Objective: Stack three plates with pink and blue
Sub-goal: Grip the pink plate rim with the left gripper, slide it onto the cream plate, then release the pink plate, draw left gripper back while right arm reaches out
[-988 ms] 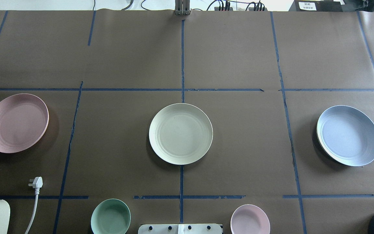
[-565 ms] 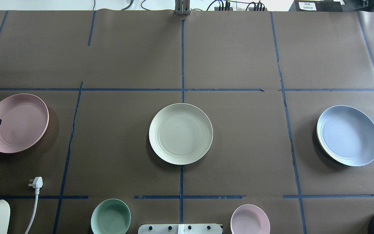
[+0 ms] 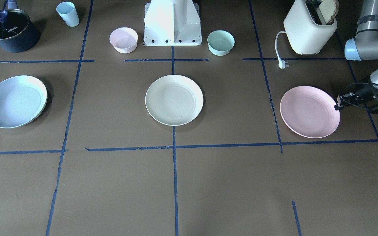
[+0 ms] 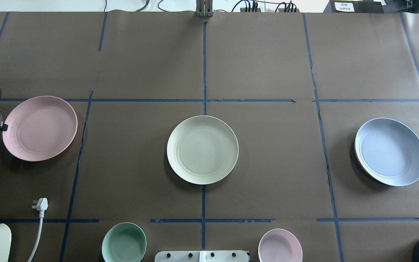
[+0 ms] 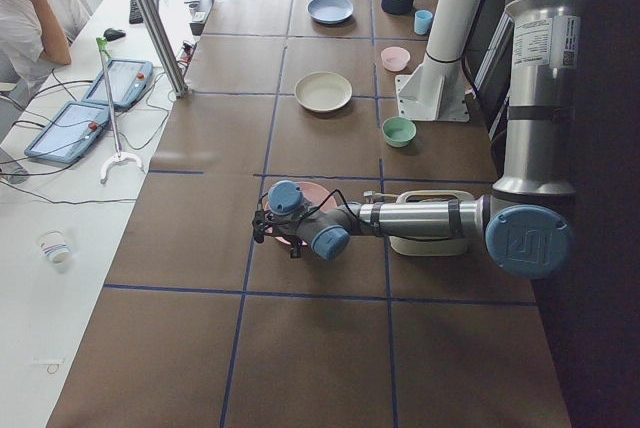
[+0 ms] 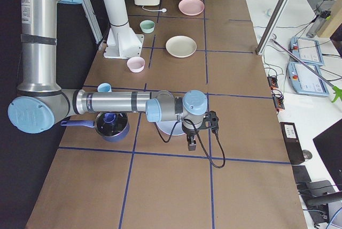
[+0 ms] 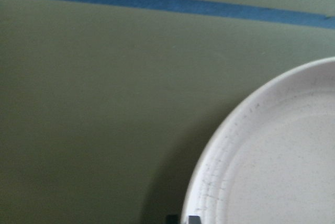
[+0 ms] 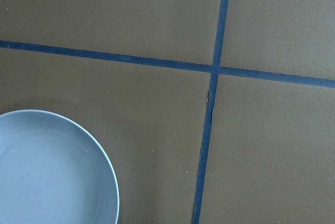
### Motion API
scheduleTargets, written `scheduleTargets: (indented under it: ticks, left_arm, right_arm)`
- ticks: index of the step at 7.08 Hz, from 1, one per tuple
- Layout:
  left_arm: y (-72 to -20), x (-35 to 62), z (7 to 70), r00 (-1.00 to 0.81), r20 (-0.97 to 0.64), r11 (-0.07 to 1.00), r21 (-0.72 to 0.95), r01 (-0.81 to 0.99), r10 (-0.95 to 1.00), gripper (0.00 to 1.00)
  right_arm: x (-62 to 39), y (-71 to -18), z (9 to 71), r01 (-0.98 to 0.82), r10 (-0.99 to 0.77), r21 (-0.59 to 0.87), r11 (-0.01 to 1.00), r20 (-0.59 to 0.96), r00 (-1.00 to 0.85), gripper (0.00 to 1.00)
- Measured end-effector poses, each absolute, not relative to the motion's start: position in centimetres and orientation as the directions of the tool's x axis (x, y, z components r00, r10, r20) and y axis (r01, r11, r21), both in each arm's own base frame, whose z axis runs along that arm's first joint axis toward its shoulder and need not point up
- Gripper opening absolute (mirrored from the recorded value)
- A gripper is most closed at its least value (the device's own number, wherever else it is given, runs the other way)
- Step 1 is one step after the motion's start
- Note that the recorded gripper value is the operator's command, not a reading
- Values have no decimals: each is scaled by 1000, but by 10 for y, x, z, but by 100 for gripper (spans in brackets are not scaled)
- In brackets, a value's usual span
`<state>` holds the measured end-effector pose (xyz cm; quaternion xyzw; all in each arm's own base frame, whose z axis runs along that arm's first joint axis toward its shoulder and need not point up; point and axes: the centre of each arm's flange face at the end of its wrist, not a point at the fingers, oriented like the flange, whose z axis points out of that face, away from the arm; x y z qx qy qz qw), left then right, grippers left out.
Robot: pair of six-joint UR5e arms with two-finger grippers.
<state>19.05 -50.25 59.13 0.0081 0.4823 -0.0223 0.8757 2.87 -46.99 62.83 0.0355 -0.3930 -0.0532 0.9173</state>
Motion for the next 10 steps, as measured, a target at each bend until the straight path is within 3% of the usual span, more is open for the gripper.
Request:
scheduleTargets:
  ticks: [3,5,6,7,8,10]
  left_arm:
    - [-522,290,406,326,-945,999,-7,-36,5,0]
    - [-491,399,313,269,-962,994,23,-108,52,0]
    - [-467,448,292,270,-960,992,49,-116,79,5]
    - [-450,479,284,279,-955,992,71,-107,98,40]
    - [-441,493,282,286,-952,992,85,-96,109,99]
    - [-438,493,278,282,-952,992,102,-75,119,100]
  right_arm:
    - [28,-466,632,73,-139,122,990,715,685,100]
    - [28,-464,634,69,-132,116,991,718,684,100]
    - [28,-463,637,68,-126,108,992,719,684,100]
    - [27,-463,642,69,-119,99,993,720,684,100]
    - [26,-463,644,72,-117,94,993,720,684,100]
    - [20,-463,647,82,-120,87,993,728,675,100]
